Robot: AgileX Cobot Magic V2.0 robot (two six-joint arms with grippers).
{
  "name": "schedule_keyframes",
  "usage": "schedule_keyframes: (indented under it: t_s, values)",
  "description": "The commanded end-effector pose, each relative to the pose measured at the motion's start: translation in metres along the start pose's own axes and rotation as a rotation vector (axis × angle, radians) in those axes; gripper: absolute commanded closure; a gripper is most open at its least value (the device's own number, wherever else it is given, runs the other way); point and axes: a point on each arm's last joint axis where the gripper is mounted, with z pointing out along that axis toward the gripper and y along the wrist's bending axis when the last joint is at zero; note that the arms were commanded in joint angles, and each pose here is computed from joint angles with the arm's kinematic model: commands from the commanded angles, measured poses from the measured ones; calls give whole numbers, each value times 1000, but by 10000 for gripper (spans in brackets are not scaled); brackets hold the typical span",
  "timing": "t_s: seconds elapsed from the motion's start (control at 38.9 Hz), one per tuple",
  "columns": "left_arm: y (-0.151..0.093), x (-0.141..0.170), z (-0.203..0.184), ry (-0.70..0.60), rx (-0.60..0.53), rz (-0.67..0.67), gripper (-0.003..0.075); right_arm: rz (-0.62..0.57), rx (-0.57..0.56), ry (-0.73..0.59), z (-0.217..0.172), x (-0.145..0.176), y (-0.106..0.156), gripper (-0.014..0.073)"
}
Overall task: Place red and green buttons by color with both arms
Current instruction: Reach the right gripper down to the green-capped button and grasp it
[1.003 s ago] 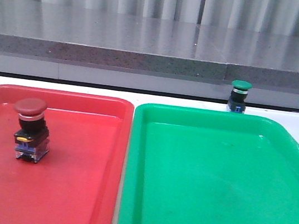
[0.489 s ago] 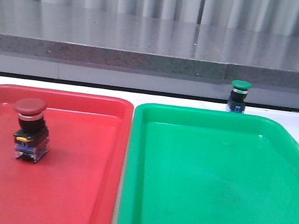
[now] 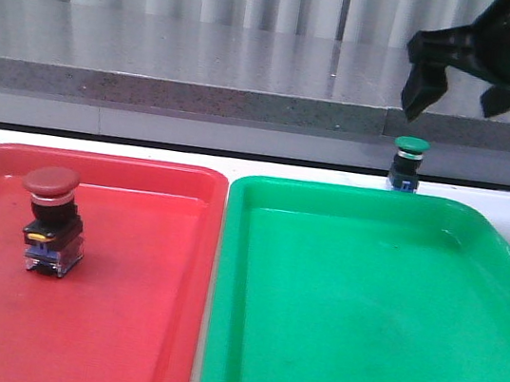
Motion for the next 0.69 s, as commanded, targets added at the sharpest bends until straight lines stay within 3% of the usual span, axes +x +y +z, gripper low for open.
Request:
schedule_keyframes:
  t_s: [0.0,0.39,0.67]
  values:
    - [-1,-15,-7,-118,8,-12,740,35,-11,-75,1,-30,3,-70]
    - [-1,-15,-7,-118,8,-12,740,95,-3,-30,50,-38,-2,-57]
    - [-1,-15,-7,-118,8,-12,740,96,-3,-25,48,-39,-2,302]
